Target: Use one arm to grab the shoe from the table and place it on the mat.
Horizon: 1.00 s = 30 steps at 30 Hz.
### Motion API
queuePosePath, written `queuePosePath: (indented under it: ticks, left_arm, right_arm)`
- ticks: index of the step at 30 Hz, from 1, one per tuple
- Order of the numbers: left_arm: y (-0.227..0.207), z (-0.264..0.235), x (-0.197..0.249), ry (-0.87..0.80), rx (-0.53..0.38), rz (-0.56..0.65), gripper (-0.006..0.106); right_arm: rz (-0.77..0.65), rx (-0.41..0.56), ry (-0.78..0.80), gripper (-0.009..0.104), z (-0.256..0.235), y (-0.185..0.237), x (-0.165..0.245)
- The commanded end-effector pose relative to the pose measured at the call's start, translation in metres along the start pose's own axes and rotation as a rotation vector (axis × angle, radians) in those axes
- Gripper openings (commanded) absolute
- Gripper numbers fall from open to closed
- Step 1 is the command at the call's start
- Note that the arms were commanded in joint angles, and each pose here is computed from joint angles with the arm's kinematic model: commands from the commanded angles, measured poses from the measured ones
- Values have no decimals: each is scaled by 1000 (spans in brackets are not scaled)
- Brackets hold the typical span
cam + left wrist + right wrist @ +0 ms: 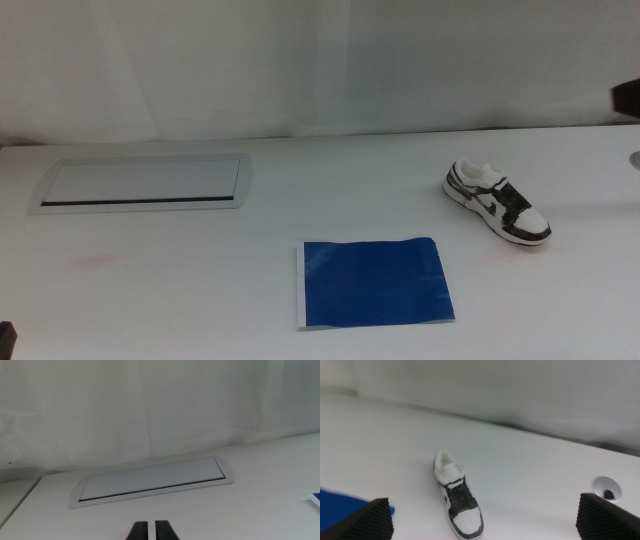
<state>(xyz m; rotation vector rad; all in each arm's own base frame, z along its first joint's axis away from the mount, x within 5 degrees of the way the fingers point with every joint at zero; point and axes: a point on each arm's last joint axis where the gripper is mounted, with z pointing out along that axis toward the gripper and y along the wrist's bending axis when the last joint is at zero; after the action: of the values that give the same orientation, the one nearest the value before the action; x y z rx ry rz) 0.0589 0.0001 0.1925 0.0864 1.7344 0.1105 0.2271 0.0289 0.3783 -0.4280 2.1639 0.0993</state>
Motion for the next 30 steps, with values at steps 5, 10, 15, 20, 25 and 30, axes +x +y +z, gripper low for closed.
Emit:
queuePosePath:
  ticks: [5, 10, 15, 20, 25, 30]
  left_arm:
    - [-2, 2, 13, 36, 6, -18, -3]
    - [-2, 2, 13, 36, 6, -18, -3]
    - [-2, 2, 13, 36, 6, -18, -3]
    - [-2, 2, 13, 36, 6, -18, -3]
    - [-2, 2, 13, 36, 6, -18, -3]
    - [-2, 2, 13, 36, 6, -18, -3]
  right_arm:
    - [-140, -123, 172, 103, 66, -11, -14]
    - [-221, -187, 265, 103, 107, -16, -5]
    - [-313, -250, 323, 103, 160, -9, 13]
    - [-392, -271, 371, 103, 195, 6, 25]
    - [-405, -278, 409, 103, 227, 11, 28]
    - [-406, -296, 439, 103, 246, 9, 26]
